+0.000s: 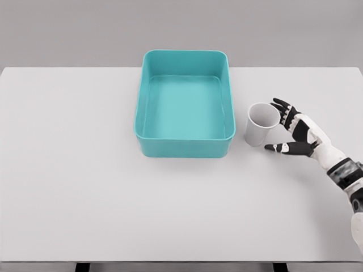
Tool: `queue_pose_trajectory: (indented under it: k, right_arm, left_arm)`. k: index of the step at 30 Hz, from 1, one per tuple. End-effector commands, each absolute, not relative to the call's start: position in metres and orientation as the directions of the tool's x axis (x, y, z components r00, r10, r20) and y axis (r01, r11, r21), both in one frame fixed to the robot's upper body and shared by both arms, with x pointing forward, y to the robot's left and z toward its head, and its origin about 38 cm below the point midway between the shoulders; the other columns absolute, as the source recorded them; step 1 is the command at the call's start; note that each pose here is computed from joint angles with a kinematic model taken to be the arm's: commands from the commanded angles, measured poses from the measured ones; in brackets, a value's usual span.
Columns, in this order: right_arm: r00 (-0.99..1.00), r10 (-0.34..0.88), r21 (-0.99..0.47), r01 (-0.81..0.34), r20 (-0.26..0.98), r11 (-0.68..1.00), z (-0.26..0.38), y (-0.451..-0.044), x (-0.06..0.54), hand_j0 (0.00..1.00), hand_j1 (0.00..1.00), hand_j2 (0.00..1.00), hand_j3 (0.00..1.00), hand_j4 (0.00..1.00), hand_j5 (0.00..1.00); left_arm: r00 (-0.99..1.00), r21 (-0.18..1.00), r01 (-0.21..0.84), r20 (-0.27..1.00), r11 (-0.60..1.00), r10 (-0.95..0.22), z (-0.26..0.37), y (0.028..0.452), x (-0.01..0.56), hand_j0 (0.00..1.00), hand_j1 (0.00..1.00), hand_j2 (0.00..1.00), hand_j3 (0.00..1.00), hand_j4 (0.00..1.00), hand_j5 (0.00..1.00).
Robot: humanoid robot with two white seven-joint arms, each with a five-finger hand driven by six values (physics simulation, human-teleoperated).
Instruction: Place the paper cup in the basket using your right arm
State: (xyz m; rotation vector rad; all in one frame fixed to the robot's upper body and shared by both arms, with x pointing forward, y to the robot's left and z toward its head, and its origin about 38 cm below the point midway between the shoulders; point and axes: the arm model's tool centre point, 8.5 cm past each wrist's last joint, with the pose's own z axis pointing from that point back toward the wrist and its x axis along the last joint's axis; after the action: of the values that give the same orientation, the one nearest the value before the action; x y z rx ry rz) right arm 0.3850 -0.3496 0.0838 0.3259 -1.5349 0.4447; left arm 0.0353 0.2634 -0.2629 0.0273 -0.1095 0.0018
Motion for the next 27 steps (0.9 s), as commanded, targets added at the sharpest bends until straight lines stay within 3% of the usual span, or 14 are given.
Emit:
queue_pose_trajectory:
  k: [1, 27]
  right_arm:
    - [-0.008, 0.063, -0.059, -0.476, 0.998, 0.877, 0.079, -0.346, 0.385, 1.0, 1.0, 1.0, 1.0, 1.0, 1.0]
    - [-0.01, 0.085, -0.079, -0.488, 0.996, 0.869, 0.076, -0.328, 0.399, 1.0, 1.0, 1.0, 1.0, 1.0, 1.0]
  left_arm:
    - [0.994, 0.027, -0.003, 0.11, 1.0, 0.0, -0.263, 0.263, 0.036, 1.0, 1.0, 1.0, 1.0, 1.0, 1.0]
    - [0.994, 0.027, -0.003, 0.108, 1.0, 0.0, -0.263, 0.263, 0.035, 1.0, 1.0, 1.0, 1.0, 1.0, 1.0]
